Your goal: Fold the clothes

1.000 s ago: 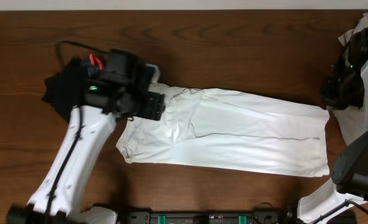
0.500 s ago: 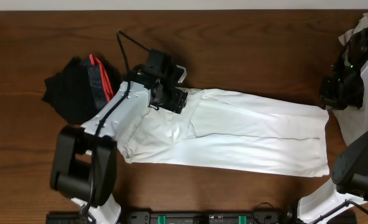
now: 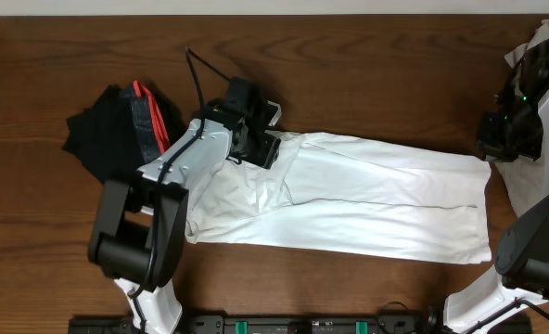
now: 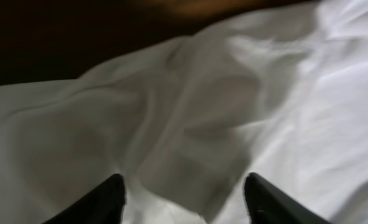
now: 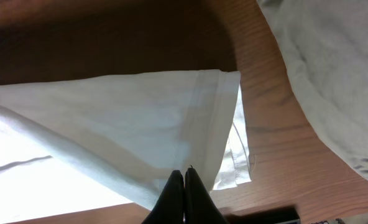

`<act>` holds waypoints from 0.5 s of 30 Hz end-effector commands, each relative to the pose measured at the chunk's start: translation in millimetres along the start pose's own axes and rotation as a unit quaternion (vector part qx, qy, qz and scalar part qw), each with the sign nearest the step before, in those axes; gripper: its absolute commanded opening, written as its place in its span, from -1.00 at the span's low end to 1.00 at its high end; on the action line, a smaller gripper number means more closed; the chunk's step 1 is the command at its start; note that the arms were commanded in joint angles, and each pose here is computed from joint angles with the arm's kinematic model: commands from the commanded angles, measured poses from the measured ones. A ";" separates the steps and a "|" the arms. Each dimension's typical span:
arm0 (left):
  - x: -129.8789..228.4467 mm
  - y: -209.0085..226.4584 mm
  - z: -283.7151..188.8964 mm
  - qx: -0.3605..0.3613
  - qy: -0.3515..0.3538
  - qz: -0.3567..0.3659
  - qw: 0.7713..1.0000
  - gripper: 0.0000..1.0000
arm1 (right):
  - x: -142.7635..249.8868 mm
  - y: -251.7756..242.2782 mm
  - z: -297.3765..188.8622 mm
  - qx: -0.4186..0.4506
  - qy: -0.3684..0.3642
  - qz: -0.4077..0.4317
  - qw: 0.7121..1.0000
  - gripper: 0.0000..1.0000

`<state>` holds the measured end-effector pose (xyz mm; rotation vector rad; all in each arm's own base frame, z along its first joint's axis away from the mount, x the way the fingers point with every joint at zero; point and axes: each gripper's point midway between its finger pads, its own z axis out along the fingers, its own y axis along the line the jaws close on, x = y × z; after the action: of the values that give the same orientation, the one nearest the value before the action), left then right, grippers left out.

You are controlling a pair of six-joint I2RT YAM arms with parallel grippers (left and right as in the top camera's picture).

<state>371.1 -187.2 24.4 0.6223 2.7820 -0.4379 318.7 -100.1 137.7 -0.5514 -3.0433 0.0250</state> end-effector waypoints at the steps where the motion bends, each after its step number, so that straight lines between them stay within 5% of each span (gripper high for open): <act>1: 5.5 -0.7 11.1 0.005 0.013 0.008 1.000 -0.03 | -0.2 2.5 -6.2 -0.002 -0.011 -0.011 1.000 -0.97; 6: -7.4 -3.7 -2.1 0.004 -0.009 0.013 1.000 -0.55 | -0.9 2.4 -6.2 -0.002 -0.013 -0.010 1.000 -0.97; 15: -16.5 -8.2 -61.6 -0.029 -0.044 0.022 0.998 -0.61 | -4.0 2.4 -6.3 -0.002 -0.019 -0.010 1.000 -0.97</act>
<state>364.4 -182.7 55.4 0.6285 2.7533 -0.4155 322.2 -100.7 137.6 -0.5502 -3.0585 0.0234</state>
